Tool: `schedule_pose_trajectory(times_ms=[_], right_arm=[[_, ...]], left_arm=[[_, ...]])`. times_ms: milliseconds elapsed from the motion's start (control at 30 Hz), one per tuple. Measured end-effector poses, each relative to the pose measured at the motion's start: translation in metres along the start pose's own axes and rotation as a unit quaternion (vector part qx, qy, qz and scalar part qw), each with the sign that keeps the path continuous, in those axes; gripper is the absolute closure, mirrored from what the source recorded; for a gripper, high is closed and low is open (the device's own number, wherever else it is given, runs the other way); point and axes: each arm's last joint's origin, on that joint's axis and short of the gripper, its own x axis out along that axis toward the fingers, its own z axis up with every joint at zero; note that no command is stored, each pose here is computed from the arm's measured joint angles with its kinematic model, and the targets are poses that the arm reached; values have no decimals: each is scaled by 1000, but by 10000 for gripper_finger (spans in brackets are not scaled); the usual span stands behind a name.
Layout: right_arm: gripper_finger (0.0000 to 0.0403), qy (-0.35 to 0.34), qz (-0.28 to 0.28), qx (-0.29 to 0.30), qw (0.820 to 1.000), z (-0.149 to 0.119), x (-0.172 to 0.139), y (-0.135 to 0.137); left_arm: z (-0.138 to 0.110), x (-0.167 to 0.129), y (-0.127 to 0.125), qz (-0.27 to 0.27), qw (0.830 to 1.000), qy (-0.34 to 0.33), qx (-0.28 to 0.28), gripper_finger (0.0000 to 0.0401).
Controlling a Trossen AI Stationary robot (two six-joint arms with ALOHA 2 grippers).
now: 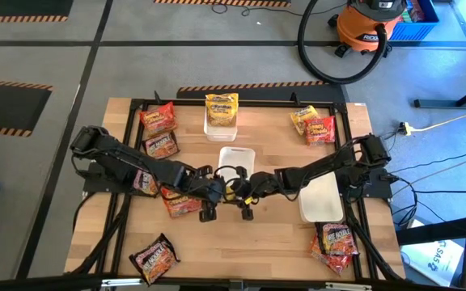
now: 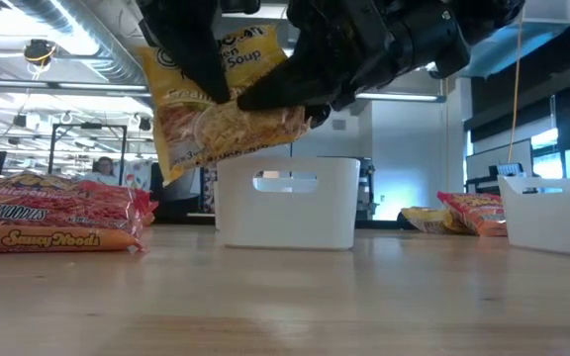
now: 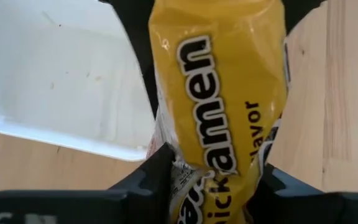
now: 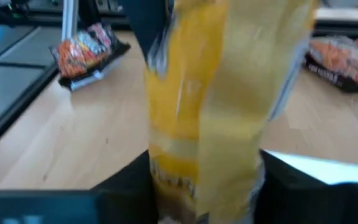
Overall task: Sort Maruchan noodles
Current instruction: Put the yellow noodle pack into the top white bin
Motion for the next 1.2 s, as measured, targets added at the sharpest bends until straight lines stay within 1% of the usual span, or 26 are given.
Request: schedule_pose_trajectory(times_ms=[67,167,267,367,433,500,567,633,700,833,1000,1100,1200], right_arm=[[209,-5,0,0,1000,1,0,0],[170,5,0,-4,1000,7,-8,0],[142,12,10,-13,1000,22,-27,1],[127,20,13,-15,1000,37,-51,1],[123,22,9,-18,1000,46,-66,0],[124,34,-8,-28,999,50,-83,-1],[127,25,-27,-43,998,55,-97,-2],[130,28,-39,-56,997,56,-112,-4],[131,20,-56,-52,997,57,-124,-10],[131,5,-82,-43,996,53,-148,-24],[132,5,-112,-39,993,40,-164,-42],[132,12,-131,-32,991,33,-166,-54],[132,13,-143,-36,989,33,-168,-66]], left_arm=[[-1,0,0,0,1000,3,0,284],[-3,-4,2,9,1000,17,8,284],[1,-15,4,23,1000,11,12,283],[5,-30,8,44,998,6,37,283],[6,-36,15,56,997,12,51,283],[10,-41,26,66,996,13,56,283],[12,-42,37,76,995,17,59,283],[15,-40,49,78,995,28,63,283],[17,-39,64,87,993,41,69,282],[25,-38,94,101,992,41,68,282],[33,-42,132,121,989,42,73,282],[42,-45,154,139,986,35,89,282],[52,-52,177,155,982,30,99,282]])
